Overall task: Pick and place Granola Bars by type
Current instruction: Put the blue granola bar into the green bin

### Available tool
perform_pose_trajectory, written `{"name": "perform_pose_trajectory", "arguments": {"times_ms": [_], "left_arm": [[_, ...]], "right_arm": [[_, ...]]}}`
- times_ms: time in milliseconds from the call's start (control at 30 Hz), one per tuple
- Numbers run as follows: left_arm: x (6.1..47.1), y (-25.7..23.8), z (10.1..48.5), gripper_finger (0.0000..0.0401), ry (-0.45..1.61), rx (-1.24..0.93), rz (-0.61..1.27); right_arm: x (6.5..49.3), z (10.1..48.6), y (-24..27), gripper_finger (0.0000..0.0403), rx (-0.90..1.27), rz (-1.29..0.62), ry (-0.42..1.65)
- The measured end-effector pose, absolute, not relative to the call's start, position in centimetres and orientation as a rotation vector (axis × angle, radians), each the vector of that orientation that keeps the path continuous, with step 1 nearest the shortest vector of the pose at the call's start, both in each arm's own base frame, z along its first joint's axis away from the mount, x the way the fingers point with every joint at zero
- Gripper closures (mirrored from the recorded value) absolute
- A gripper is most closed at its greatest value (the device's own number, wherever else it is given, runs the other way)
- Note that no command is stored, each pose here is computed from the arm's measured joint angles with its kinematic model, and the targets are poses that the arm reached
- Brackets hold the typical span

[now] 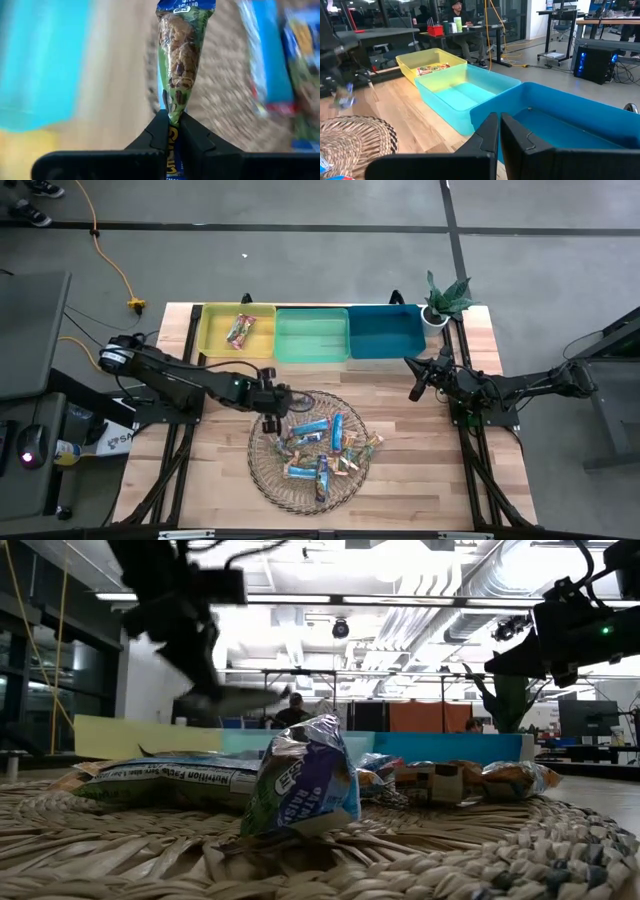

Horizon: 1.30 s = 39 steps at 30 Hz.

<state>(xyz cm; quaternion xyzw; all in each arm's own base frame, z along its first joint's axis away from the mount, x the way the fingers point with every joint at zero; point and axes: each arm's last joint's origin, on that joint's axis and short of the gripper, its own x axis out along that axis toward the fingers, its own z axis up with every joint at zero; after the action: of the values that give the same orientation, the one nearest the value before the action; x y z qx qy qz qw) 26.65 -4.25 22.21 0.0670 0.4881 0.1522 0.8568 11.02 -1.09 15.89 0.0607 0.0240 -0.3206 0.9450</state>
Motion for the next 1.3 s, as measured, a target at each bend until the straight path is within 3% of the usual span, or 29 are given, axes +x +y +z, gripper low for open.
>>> {"name": "perform_pose_trajectory", "arguments": {"times_ms": [333, 567, 933, 1300], "left_arm": [[27.0, -3.3, 28.1, 0.0382, 0.713, 0.202, 0.724], [27.3, -3.0, 30.1, 0.0382, 0.52, 0.193, 0.958], [27.2, -2.4, 30.7, 0.0382, 0.376, 0.121, 1.119], [28.4, 3.1, 31.2, 0.0382, 0.368, -0.058, 1.14]], "right_arm": [[11.0, 15.8, -1.1, 0.0402, 0.122, -0.653, 0.053], [11.0, 15.8, -1.1, 0.0402, 0.122, -0.653, 0.053], [11.0, 15.8, -1.1, 0.0402, 0.121, -0.653, 0.055], [11.0, 15.8, -1.1, 0.0402, 0.121, -0.653, 0.056]]}}
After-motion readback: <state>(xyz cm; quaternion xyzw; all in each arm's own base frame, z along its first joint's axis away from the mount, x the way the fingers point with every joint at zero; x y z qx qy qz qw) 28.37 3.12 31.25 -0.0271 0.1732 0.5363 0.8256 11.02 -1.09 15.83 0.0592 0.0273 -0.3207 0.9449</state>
